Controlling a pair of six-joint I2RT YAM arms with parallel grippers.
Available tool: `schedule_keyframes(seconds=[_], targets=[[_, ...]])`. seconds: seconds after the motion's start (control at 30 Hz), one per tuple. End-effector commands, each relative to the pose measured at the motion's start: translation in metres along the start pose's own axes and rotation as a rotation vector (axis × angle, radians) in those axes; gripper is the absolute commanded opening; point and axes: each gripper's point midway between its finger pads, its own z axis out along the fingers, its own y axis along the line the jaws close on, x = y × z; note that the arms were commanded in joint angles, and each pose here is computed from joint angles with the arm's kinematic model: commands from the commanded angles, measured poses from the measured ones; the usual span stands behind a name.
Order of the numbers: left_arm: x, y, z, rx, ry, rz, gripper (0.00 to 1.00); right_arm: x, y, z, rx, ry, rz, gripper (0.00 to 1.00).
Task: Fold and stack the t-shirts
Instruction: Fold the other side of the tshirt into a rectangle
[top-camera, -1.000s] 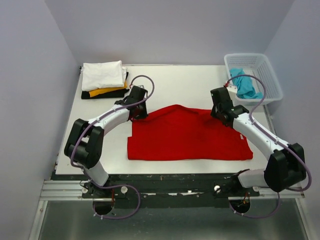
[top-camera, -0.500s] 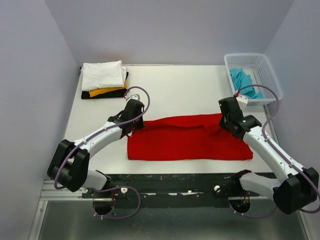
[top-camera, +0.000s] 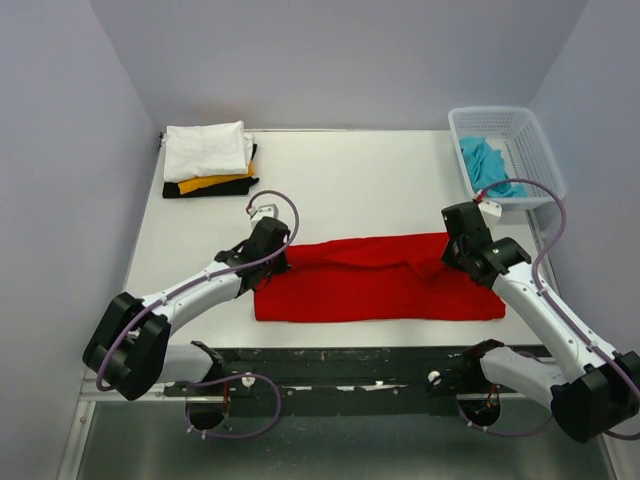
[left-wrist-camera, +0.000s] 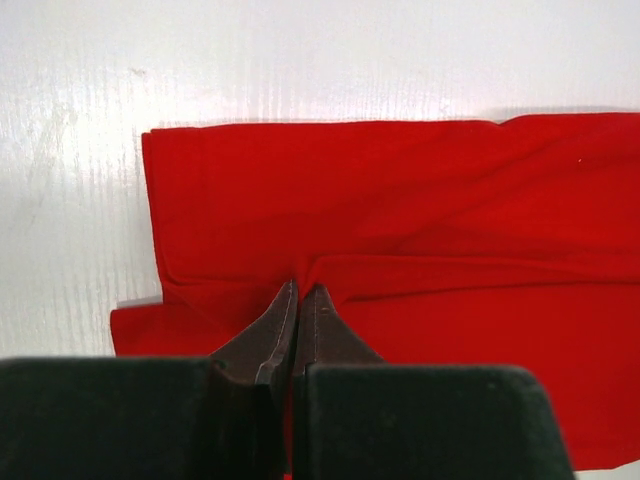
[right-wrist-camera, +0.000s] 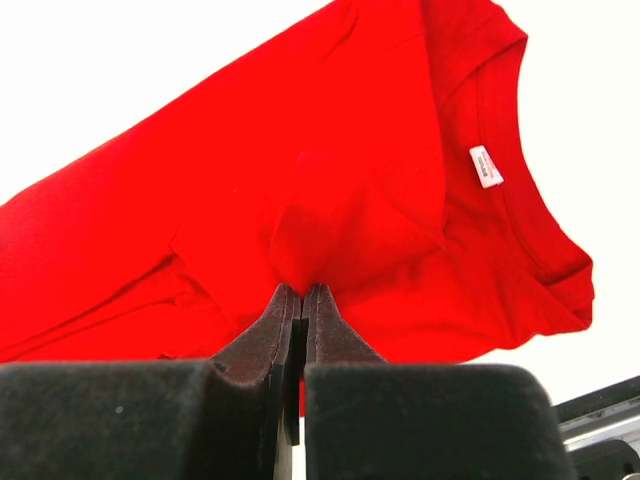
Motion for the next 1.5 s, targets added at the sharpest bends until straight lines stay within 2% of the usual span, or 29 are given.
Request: schedule_keyframes(seconds=[0.0,0.27,0.33,0.4,0.47,0.5,0.53,0.57,0.67,0.83,0.9,0.97,1.03,1.13,1.27,1.33,1.4,1.47], targets=[[0.003,0.002,-0.002,-0.040,-0.040,-0.029,0.00,0.017,-0.009,-0.004,0.021,0.054,0.013,0.01],[0.023,0.019,-0.002,-0.108,-0.023,-0.051,0.02,0.036,-0.023,-0.002,0.068,0.087,0.041,0.03],[0.027,0.020,-0.003,-0.110,-0.017,-0.053,0.08,0.039,-0.026,-0.002,0.082,0.093,0.044,0.04],[0.034,0.021,-0.006,-0.104,0.000,-0.057,0.25,0.043,-0.028,0.000,0.093,0.107,0.045,0.05],[0.045,0.023,-0.014,-0.103,0.039,-0.059,0.49,0.050,-0.033,0.001,0.126,0.128,0.072,0.07],[0.049,0.022,-0.021,-0.102,0.044,-0.066,0.66,0.053,-0.036,0.001,0.146,0.132,0.081,0.08],[0.053,0.023,-0.026,-0.095,0.046,-0.062,0.78,0.056,-0.039,0.001,0.159,0.140,0.082,0.08],[0.058,0.023,-0.032,-0.087,0.052,-0.067,0.85,0.060,-0.041,0.001,0.169,0.151,0.089,0.09],[0.071,0.029,-0.049,-0.072,0.079,-0.094,0.98,0.070,-0.038,-0.001,0.144,0.193,0.113,0.13],[0.059,0.025,-0.078,-0.009,0.029,-0.141,0.99,0.080,-0.029,-0.006,0.070,0.223,0.145,0.20],[0.045,0.016,-0.085,0.041,-0.021,-0.142,0.99,0.082,-0.032,-0.010,0.084,0.240,0.162,0.27],[0.031,0.006,-0.088,0.079,-0.061,-0.146,0.99,0.089,-0.028,-0.011,0.069,0.273,0.172,0.39],[0.017,-0.005,-0.088,0.109,-0.103,-0.151,0.99,0.102,-0.032,-0.013,0.089,0.321,0.188,0.40],[0.001,-0.023,-0.084,0.149,-0.131,-0.152,0.99,0.114,-0.039,-0.019,0.101,0.359,0.203,0.55],[-0.003,-0.045,-0.071,0.191,-0.099,-0.124,0.99,0.089,-0.038,-0.033,0.047,0.263,0.239,0.65],[0.002,-0.051,-0.058,0.199,-0.070,-0.108,0.99,0.073,-0.025,-0.035,-0.044,0.205,0.232,0.74],[0.011,-0.052,-0.044,0.187,-0.017,-0.102,0.99,0.062,-0.013,-0.034,-0.112,0.163,0.235,0.99],[0.024,-0.049,-0.031,0.166,0.045,-0.101,0.99,0.051,0.000,-0.029,-0.164,0.124,0.209,1.00]])
